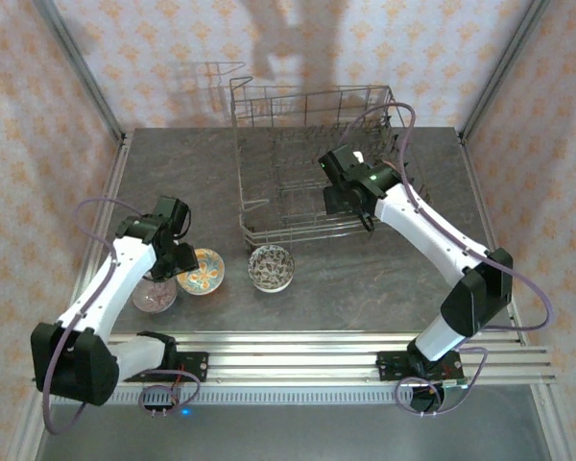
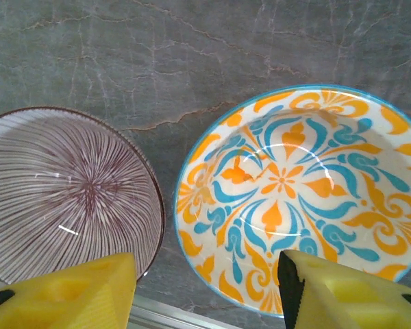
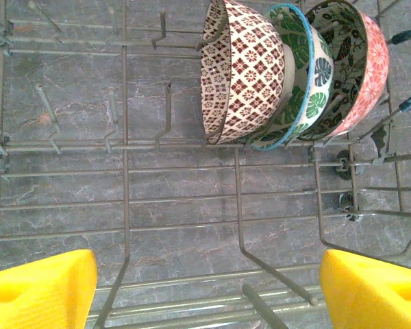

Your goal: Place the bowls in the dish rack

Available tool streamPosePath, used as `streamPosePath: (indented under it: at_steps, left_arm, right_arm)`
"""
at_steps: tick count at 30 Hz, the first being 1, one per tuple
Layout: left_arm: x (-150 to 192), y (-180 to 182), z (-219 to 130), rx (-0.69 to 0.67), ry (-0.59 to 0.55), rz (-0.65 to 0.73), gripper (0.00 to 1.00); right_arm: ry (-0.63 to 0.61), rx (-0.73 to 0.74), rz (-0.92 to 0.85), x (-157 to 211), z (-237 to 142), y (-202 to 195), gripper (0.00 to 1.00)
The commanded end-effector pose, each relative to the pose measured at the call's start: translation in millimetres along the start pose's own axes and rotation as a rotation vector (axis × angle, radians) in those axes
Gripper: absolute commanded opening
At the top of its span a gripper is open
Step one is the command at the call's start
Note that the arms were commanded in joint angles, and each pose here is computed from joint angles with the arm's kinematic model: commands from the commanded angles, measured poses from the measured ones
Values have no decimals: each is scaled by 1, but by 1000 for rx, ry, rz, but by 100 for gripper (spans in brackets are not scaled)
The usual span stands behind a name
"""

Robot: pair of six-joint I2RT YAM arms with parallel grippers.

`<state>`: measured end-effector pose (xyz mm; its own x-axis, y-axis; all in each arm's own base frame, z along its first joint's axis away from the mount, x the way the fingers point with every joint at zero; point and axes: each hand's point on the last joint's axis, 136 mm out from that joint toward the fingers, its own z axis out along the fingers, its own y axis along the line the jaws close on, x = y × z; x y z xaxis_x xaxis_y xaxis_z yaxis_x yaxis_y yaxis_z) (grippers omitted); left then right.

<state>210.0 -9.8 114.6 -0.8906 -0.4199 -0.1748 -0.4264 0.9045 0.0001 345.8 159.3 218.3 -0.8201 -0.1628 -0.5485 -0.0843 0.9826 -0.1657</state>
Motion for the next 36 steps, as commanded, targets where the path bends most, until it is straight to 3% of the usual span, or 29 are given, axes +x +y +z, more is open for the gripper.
streamPosePath:
  at_steps: [1,23,36]
  left_arm:
    - [-13,-7,4,33,10,49,57]
    - [-26,-5,38,-35,122,48,57]
    - [-17,-13,40,19,160,43,41]
  right_arm:
    - [33,36,-14,16,-3,-7,84]
    - [41,21,-39,6,8,6,84]
    - [44,19,-31,8,10,7,84]
